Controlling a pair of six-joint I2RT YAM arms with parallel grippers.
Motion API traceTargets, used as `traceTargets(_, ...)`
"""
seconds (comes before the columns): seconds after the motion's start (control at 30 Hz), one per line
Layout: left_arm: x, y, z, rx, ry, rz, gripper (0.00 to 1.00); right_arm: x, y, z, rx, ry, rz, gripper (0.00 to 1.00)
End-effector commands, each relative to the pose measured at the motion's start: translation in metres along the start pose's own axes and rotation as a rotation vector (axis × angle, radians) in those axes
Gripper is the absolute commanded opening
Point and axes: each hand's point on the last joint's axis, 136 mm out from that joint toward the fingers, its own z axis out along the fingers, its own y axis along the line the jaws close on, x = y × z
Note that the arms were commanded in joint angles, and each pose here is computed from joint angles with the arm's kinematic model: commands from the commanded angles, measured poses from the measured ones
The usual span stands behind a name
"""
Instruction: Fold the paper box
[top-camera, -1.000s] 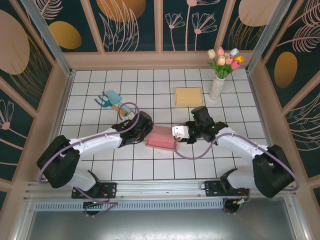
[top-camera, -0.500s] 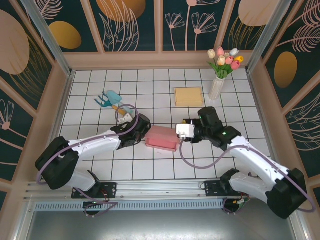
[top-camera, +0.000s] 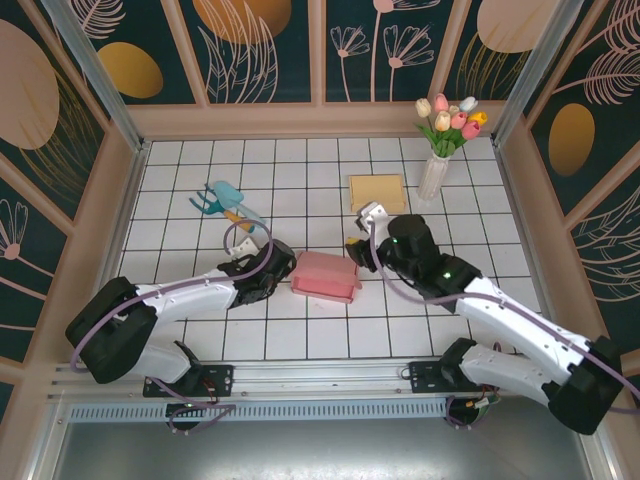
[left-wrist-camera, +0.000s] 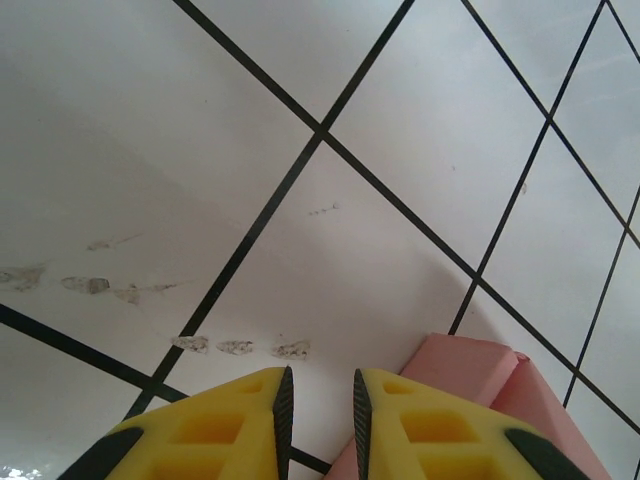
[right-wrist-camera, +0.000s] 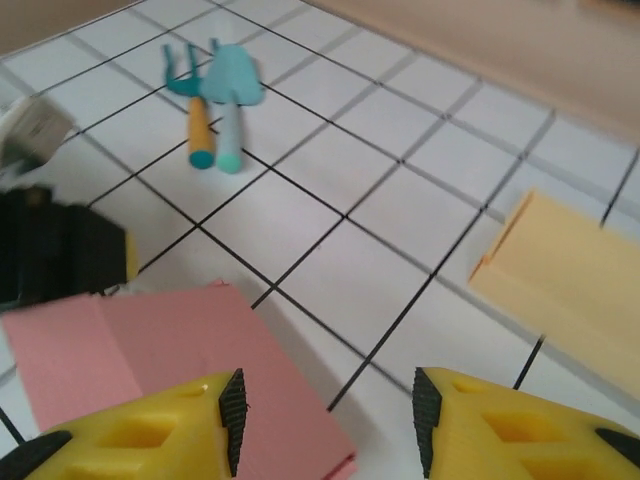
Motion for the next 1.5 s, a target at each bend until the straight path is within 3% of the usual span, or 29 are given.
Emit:
traceTargets(0.0,-0.007,-0.001,-0.003,0.013,-0.04,-0.017,0.25,0.008,0.003,0.015,0.052,0.005,0.332,0.5)
traceTargets(0.23,-0.029,0.009,-0.019,0.001,-0.142,0.037,0.28,0.047,0.014,0.052,0.147,0.111,0.266,0.51)
traceTargets(0.43,-0.042,0.001,-0.043,0.095,-0.19,0.239,0.38,0.081,0.032,0.071,0.191,0.183,0.191,0.51)
traceTargets(0.53,-0.039,0.004,-0.053,0.153,-0.17,0.308,0.42,0.097,0.038,0.077,0.226,0.213,0.144,0.52)
traceTargets(0.73,-0.003,0.011,-0.054,0.327,-0.023,0.356,0.43,0.128,0.047,0.093,0.251,0.267,0.073,0.53)
traceTargets(0.97,0.019,0.028,-0.039,0.333,0.051,0.403,0.44,0.152,0.051,0.105,0.28,0.302,0.011,0.54)
traceTargets(1.27,0.032,0.016,-0.037,0.383,0.107,0.407,0.45,0.159,0.053,0.104,0.257,0.289,-0.007,0.55)
traceTargets(1.47,0.028,-0.002,-0.046,0.374,0.062,0.42,0.47,0.147,0.057,0.094,0.229,0.232,0.038,0.55)
